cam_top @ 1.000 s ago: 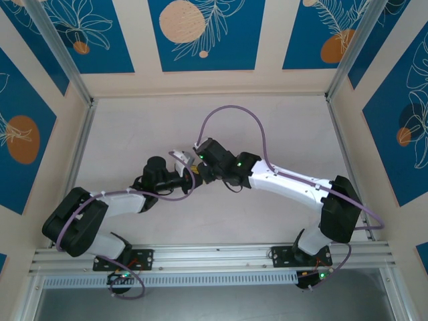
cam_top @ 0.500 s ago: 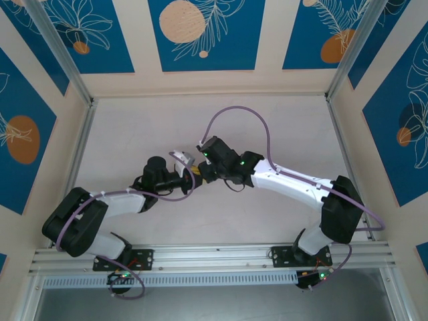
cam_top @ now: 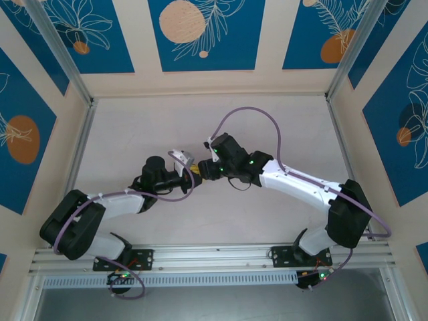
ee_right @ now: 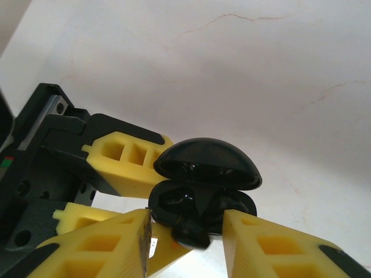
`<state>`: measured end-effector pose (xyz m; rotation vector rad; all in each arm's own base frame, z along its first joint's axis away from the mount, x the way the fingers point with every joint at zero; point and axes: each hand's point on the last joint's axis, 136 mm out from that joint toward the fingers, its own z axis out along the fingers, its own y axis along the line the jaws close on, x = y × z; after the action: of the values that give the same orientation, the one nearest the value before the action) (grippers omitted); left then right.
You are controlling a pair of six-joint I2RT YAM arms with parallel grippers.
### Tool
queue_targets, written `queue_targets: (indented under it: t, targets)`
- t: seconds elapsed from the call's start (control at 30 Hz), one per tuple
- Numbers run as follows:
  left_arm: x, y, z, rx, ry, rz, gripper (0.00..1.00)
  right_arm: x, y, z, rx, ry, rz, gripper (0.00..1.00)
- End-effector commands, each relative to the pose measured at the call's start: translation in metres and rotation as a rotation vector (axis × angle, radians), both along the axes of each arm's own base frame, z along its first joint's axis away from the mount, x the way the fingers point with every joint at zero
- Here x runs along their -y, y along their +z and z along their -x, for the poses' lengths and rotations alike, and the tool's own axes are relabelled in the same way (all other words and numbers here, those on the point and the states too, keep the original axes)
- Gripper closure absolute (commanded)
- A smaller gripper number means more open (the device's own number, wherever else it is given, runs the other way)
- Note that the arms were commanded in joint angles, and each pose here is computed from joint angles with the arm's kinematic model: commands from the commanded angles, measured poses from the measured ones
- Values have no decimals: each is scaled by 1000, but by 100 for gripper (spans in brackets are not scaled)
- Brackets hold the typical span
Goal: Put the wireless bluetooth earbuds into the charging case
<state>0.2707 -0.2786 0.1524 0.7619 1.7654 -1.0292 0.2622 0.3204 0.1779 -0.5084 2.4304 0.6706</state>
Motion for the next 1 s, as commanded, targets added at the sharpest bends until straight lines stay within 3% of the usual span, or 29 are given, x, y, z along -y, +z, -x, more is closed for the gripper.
queue_targets:
  t: [0.0, 0.73, 0.97]
  targets:
    - [6, 39, -8, 126, -3, 65, 77, 1, 3, 8, -41, 9, -53, 60]
    - [8, 39, -4, 143, -28, 62, 77, 14, 52, 8, -5, 9, -269, 48]
    - [9, 39, 3, 205, -74, 43, 77, 28, 68, 13, -70, 10, -388, 57]
